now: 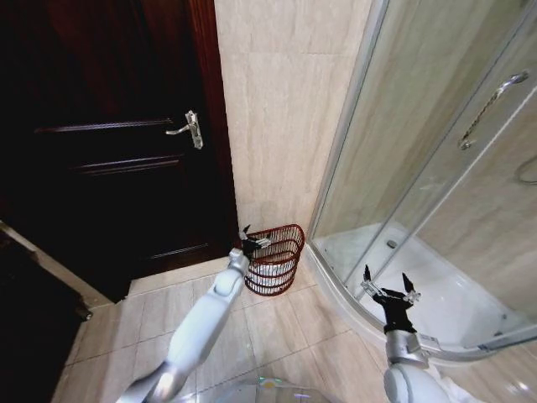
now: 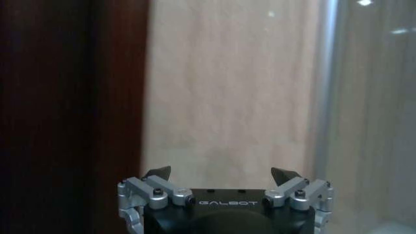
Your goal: Discard the used towel into the hamper.
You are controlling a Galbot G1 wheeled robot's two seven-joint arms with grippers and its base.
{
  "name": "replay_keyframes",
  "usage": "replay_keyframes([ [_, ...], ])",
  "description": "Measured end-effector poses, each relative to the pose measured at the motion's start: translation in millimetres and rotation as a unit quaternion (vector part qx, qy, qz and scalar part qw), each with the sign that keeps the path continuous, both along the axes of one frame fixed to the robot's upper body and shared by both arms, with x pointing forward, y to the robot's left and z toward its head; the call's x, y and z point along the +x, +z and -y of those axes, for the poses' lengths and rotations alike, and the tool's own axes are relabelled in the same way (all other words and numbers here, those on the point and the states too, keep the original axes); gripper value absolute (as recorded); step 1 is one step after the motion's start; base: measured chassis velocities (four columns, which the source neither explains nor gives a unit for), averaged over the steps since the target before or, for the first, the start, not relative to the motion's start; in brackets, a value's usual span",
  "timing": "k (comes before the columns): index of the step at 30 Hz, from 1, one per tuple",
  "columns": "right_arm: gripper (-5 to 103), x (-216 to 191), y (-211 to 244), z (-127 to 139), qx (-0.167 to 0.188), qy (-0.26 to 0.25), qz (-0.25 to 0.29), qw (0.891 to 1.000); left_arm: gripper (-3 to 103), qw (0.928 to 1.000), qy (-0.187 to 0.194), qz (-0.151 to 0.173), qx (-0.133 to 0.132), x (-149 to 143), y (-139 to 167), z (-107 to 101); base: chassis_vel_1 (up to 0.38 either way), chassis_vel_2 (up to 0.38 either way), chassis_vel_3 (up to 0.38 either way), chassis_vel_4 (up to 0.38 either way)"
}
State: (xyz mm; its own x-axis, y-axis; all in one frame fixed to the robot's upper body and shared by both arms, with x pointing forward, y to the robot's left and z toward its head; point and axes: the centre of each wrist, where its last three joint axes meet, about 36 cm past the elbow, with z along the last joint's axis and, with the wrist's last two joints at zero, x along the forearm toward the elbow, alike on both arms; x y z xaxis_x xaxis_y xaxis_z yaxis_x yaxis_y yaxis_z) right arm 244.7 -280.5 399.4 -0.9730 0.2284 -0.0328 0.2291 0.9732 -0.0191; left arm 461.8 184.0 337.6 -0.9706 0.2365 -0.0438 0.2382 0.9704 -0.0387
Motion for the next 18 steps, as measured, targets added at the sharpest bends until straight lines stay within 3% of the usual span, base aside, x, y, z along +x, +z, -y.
replay_keyframes([
  [5, 100, -0.2, -1.5, -1.5, -0.003, 0.013, -0.002, 1.000, 100, 0.9982, 0.052, 0.018, 0.023, -38.5, 17.8, -47.7, 0.000, 0.000, 0.000, 0.000],
  [6, 100, -0.2, -1.5, -1.5, -0.003, 0.013, -0.002, 1.000, 100, 0.9982, 0.052, 0.018, 0.023, -38.5, 17.8, -47.7, 0.000, 0.000, 0.000, 0.000],
  [8, 100, -2.1, -1.2, -0.4, 0.004, 0.026, 0.000, 1.000, 100, 0.9955, 0.081, 0.025, 0.042, -59.1, 23.9, -67.7, 0.000, 0.000, 0.000, 0.000],
  [12, 100, -5.5, 0.3, 2.0, 0.008, 0.035, 0.000, 0.999, 100, 0.9935, 0.100, 0.027, 0.049, -79.3, 28.9, -82.0, 0.000, 0.000, 0.000, 0.000],
  [14, 100, -7.9, 2.2, 3.5, 0.007, 0.036, 0.001, 0.999, 100, 0.9934, 0.105, 0.022, 0.041, -98.4, 34.8, -89.0, 0.000, 0.000, 0.000, 0.000],
  [18, 100, -10.0, 6.0, 2.6, 0.006, 0.037, 0.003, 0.999, 100, 0.9940, 0.103, 0.018, 0.031, -109.5, 37.8, -90.5, 0.000, 0.000, 0.000, 0.000],
])
